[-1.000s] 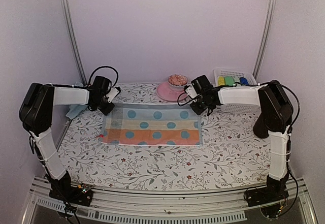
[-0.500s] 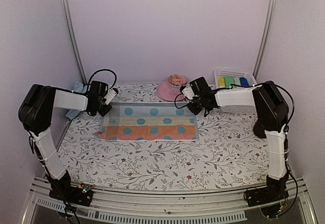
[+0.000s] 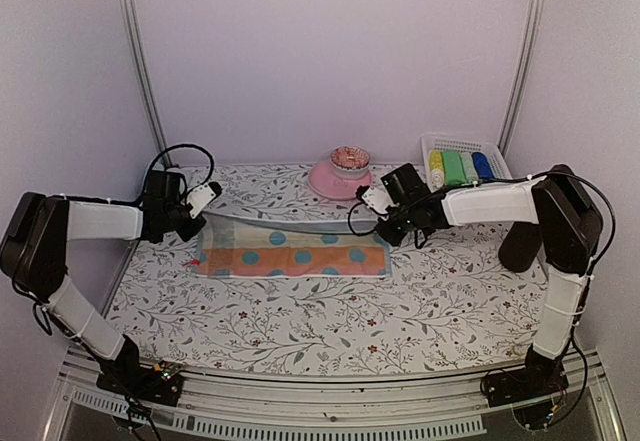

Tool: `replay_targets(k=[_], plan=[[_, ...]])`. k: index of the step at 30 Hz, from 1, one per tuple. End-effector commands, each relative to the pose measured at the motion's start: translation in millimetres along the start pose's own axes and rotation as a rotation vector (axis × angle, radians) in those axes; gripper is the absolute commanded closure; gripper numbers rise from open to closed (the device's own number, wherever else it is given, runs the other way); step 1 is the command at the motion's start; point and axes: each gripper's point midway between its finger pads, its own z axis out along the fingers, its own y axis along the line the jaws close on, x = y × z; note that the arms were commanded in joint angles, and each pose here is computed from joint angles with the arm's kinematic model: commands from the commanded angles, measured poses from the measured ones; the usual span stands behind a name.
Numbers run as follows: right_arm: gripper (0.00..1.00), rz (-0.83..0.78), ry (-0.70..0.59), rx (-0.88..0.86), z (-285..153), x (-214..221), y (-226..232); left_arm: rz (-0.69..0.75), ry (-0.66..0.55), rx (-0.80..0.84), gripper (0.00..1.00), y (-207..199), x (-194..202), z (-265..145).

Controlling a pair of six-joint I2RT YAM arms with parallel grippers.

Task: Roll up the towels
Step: Fold the towel at the center of the board.

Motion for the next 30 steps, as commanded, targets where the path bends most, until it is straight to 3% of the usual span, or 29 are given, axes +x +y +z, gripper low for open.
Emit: replay_targets(k=[1, 13, 30], plan=[[0.98, 0.005, 0.024, 0.006, -17, 9, 13, 0.039, -0.066, 0.052, 1.00, -10, 2, -20], [0.98, 0.036, 0.156, 0.029, -32, 60, 42, 0.133, -0.097, 0.197, 1.00, -52, 25, -57], [0.98, 0.008, 0.217, -0.038, -31, 83, 80, 0.176, -0.037, 0.303, 1.00, -84, 52, -57]])
